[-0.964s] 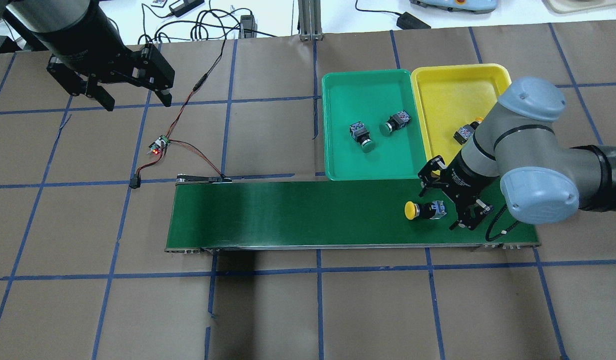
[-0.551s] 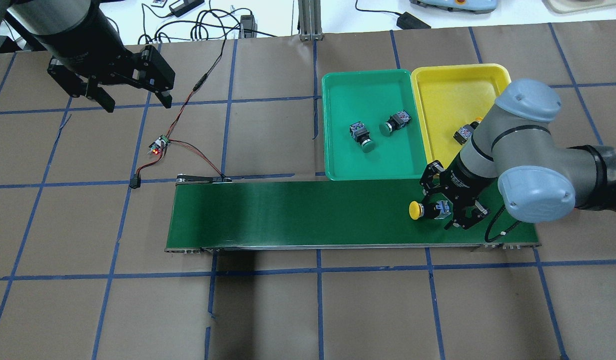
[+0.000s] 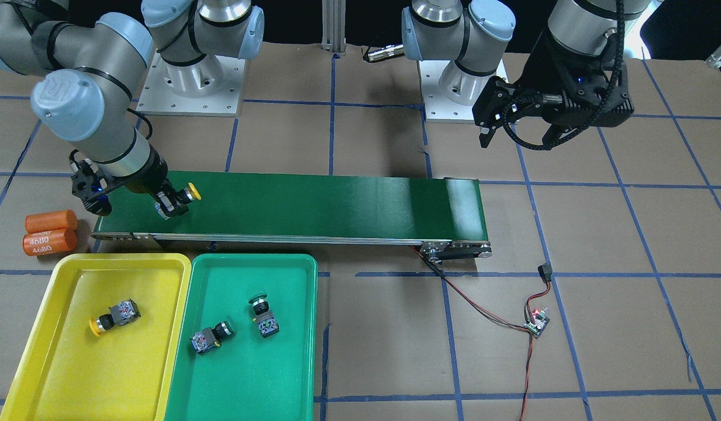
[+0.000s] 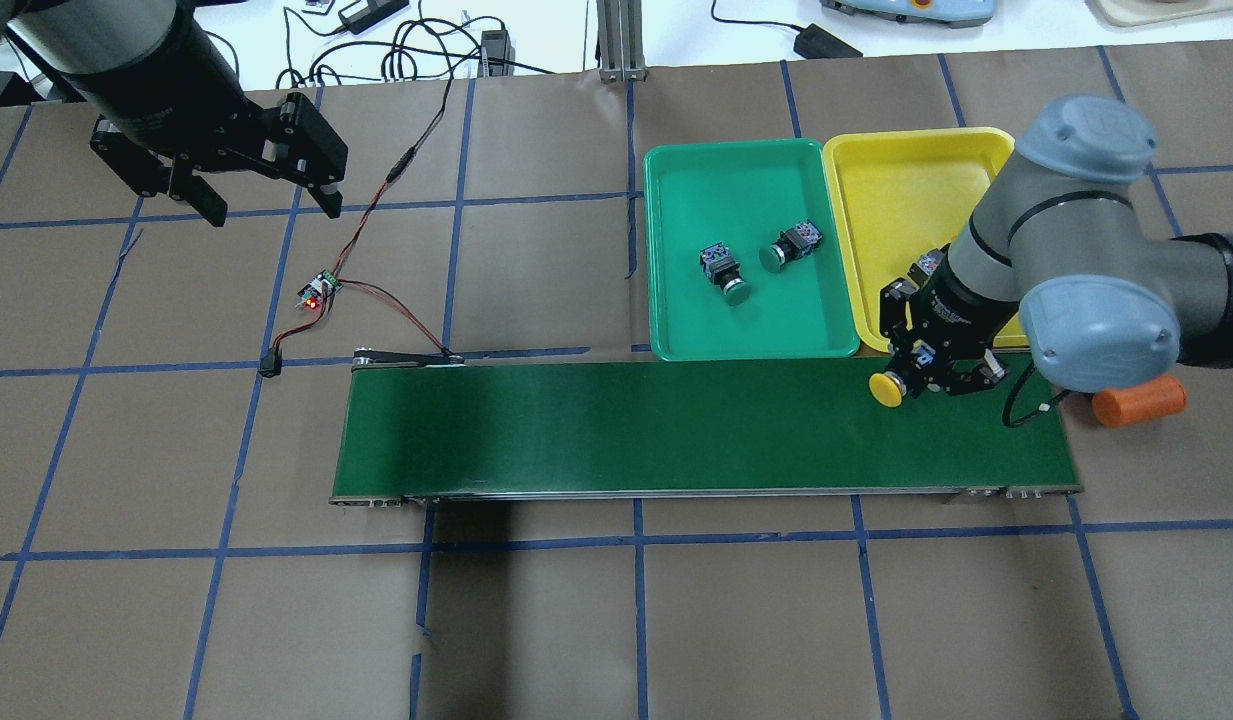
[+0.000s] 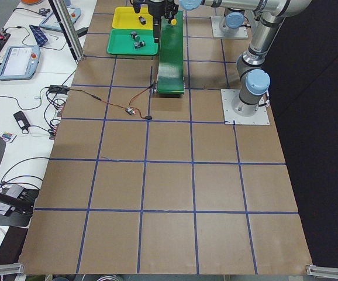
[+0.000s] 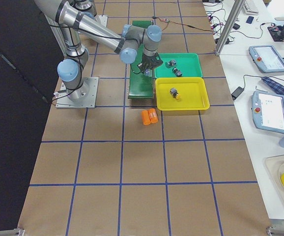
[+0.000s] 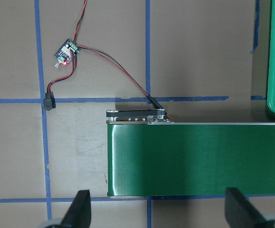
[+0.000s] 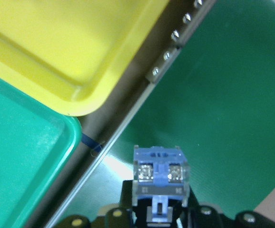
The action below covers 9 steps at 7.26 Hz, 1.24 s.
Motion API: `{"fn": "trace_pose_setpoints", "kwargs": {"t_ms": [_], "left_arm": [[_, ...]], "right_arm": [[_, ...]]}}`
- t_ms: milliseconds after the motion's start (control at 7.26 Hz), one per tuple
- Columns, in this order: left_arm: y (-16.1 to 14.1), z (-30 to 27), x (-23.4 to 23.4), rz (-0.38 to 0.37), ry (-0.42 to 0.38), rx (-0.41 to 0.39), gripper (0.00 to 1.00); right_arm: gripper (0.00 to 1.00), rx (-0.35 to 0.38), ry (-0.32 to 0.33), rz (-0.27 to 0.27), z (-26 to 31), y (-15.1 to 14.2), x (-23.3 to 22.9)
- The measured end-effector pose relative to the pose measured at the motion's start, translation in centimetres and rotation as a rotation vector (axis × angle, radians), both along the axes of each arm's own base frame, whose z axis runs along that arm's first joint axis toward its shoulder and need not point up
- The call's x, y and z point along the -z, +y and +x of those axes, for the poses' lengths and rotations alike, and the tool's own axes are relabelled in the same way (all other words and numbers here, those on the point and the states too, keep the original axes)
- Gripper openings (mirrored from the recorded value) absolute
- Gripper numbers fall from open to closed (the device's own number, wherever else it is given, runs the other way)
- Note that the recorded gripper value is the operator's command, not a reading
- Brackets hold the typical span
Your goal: Sort buttons by color to trays
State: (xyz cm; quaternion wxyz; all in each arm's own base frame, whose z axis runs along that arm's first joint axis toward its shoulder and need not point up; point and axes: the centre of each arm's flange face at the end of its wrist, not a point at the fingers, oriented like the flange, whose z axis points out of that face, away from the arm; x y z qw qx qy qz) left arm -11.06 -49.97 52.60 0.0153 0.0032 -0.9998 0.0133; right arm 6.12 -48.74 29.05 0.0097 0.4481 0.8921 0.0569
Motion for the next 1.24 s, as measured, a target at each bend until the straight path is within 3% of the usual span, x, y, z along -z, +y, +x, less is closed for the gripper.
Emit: {"fn": "trace_pose_setpoints", "kwargs": {"t_ms": [275, 413, 551, 826, 1102, 1240], "left_arm": [[0.1, 0.0, 0.0, 0.001, 0.000, 0.000, 1.00], [0.2, 0.0, 0.2, 0.003, 0.000, 0.000, 1.00], [0.3, 0.0, 0.4, 0.007, 0.000, 0.000, 1.00], [0.6, -0.1, 0.6, 0.009, 0.000, 0.001, 1.00], [0.6, -0.1, 0.6, 0.007, 0.000, 0.001, 1.00], [0.6, -0.1, 0.5, 0.006, 0.000, 0.000, 1.00]], "right_arm": [[0.00, -0.051, 0.023, -0.079, -1.9, -5.8, -2.4], [0.27, -0.079, 0.033, -0.113, -2.9, -10.1, -2.7], [0.99, -0.105, 0.038, -0.125, -3.6, -13.8, -1.9], [1.00, -0.118, 0.036, -0.118, -4.3, -17.1, 0.1], [1.00, -0.125, 0.030, -0.088, -4.4, -16.7, -0.5], [1.00, -0.162, 0.026, -0.069, -4.0, -15.4, -2.7]]}}
